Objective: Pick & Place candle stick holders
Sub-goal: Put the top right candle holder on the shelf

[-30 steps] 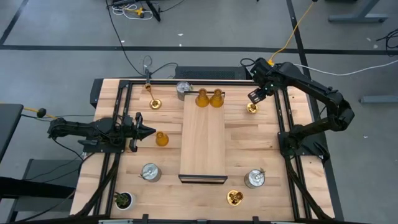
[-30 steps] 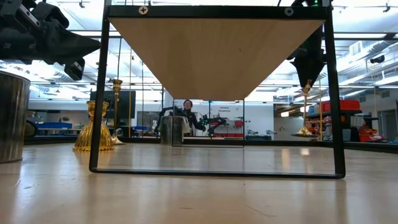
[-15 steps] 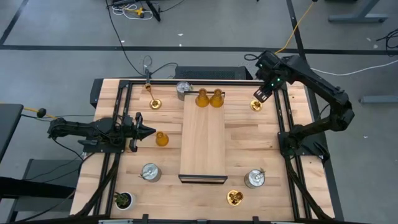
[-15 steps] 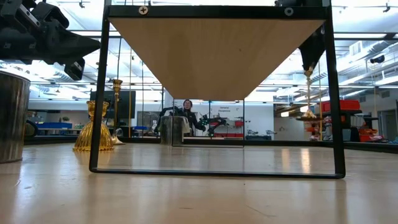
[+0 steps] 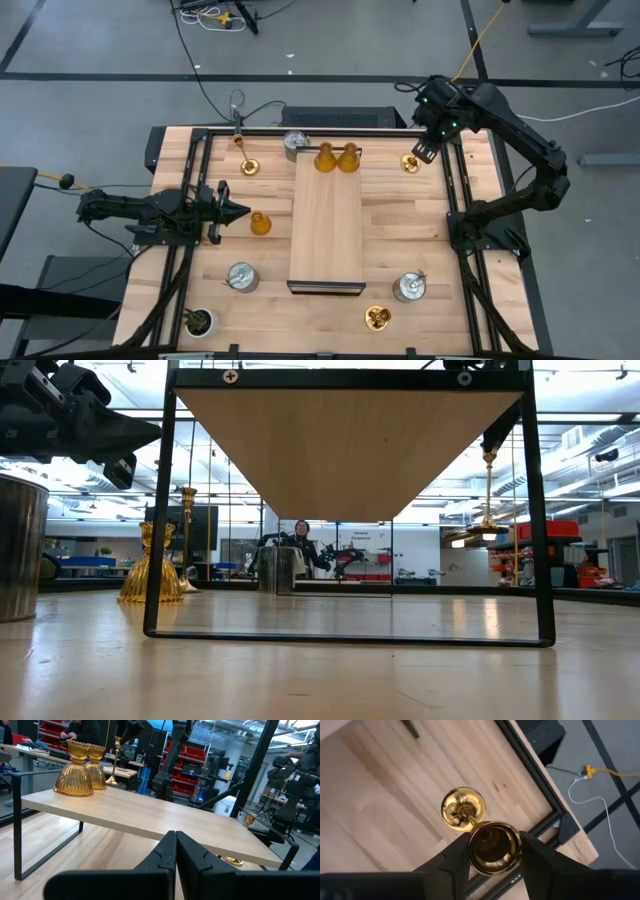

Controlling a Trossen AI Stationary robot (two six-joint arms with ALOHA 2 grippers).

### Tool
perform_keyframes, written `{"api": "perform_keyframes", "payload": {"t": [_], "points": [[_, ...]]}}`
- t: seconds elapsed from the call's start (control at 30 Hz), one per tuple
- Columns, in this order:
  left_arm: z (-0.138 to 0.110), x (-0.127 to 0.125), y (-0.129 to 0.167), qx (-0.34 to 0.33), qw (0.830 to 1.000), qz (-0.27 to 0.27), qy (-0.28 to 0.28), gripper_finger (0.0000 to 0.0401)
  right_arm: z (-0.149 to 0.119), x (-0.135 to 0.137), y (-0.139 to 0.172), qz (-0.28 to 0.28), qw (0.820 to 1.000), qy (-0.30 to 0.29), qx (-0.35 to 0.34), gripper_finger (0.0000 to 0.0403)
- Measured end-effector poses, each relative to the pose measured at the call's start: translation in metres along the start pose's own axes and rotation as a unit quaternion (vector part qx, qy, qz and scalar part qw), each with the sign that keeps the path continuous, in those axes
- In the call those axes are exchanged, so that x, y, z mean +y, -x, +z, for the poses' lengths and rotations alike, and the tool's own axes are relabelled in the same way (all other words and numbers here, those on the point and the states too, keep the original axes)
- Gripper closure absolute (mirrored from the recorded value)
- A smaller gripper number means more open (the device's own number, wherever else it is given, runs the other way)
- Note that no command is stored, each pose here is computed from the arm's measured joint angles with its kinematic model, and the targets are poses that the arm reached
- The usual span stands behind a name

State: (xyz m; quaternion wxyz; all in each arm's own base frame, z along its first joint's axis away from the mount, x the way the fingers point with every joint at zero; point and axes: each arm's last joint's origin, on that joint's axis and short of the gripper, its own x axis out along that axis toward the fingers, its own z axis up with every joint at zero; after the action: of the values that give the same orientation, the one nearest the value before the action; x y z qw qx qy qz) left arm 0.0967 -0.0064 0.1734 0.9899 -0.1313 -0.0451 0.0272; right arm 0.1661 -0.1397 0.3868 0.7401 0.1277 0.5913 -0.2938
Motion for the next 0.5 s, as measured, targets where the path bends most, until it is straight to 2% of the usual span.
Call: {"api": "perform_keyframes", "payload": {"t": [0.5], "points": [[0.0, 0.0, 0.0, 0.0, 1.0, 0.0, 0.0, 0.0391, -0.003, 0.045, 0.007, 0.027, 0.991, 0.13, -0.002, 0.0256]]}}
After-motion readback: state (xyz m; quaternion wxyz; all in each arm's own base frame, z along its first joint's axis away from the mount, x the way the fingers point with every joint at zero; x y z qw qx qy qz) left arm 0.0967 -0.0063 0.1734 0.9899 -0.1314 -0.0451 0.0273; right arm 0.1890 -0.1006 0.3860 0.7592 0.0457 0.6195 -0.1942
